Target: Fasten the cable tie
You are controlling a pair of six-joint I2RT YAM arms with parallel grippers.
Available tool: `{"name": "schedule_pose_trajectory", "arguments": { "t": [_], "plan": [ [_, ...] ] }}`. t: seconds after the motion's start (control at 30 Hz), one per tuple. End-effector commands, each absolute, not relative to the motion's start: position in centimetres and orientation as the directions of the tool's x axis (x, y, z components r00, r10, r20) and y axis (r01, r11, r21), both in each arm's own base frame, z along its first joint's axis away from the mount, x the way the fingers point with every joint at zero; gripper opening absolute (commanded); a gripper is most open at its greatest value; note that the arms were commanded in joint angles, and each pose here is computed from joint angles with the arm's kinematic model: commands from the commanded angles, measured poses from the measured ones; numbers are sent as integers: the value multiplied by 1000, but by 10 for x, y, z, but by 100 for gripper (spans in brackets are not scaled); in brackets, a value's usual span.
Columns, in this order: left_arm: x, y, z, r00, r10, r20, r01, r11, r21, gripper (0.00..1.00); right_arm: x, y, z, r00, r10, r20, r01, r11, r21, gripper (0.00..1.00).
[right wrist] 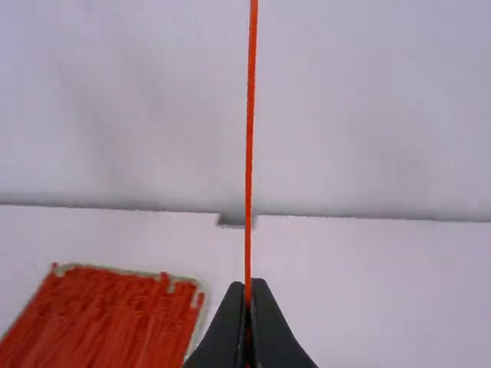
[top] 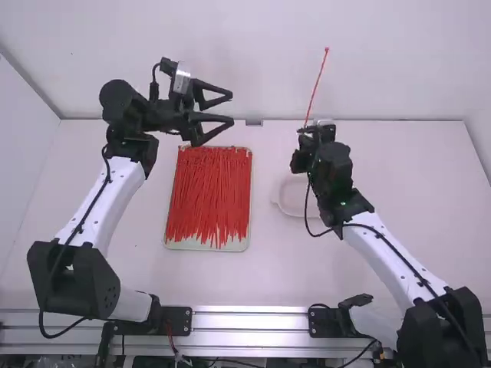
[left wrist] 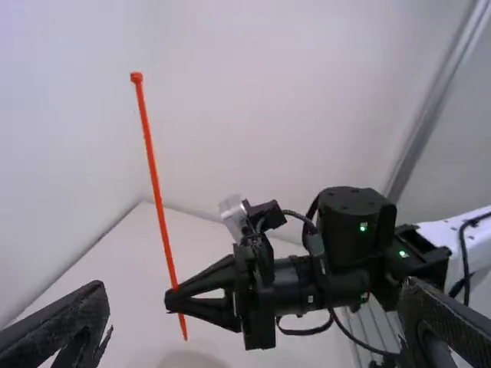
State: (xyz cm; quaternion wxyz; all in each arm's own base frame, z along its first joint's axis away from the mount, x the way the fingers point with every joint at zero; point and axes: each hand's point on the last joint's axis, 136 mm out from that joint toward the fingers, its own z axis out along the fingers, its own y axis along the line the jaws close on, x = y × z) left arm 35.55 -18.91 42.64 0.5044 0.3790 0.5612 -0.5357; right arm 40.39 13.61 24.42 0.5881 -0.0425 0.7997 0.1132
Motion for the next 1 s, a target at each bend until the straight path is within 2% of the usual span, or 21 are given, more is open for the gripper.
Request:
{"name": "schedule_pose_trajectory", "arguments": {
  "t": [0.0, 0.33, 0.5, 0.73, 0.97],
  "plan": [
    [360, -189, 429, -169, -125, -978, 967, 173, -189, 99, 412, 120, 249, -286, 76, -955, -75, 992, 101, 0],
    [363, -188, 426, -198, -129, -972, 959, 181, -220, 99, 401, 106, 227, -306, 45, -951, 178, 984, -10, 0],
    [365, -188, 420, -215, -120, -969, 954, 185, -235, 99, 386, 117, 229, -293, -5, -956, 223, 972, -73, 0],
    [363, -193, 416, -260, -114, -959, 946, 170, -277, 99, 351, 137, 249, -216, -81, -973, 324, 934, -150, 0],
    [348, -217, 416, -262, -94, -961, 957, 104, -271, 99, 329, 158, 265, -182, -149, -972, 330, 922, -203, 0]
  ]
}}
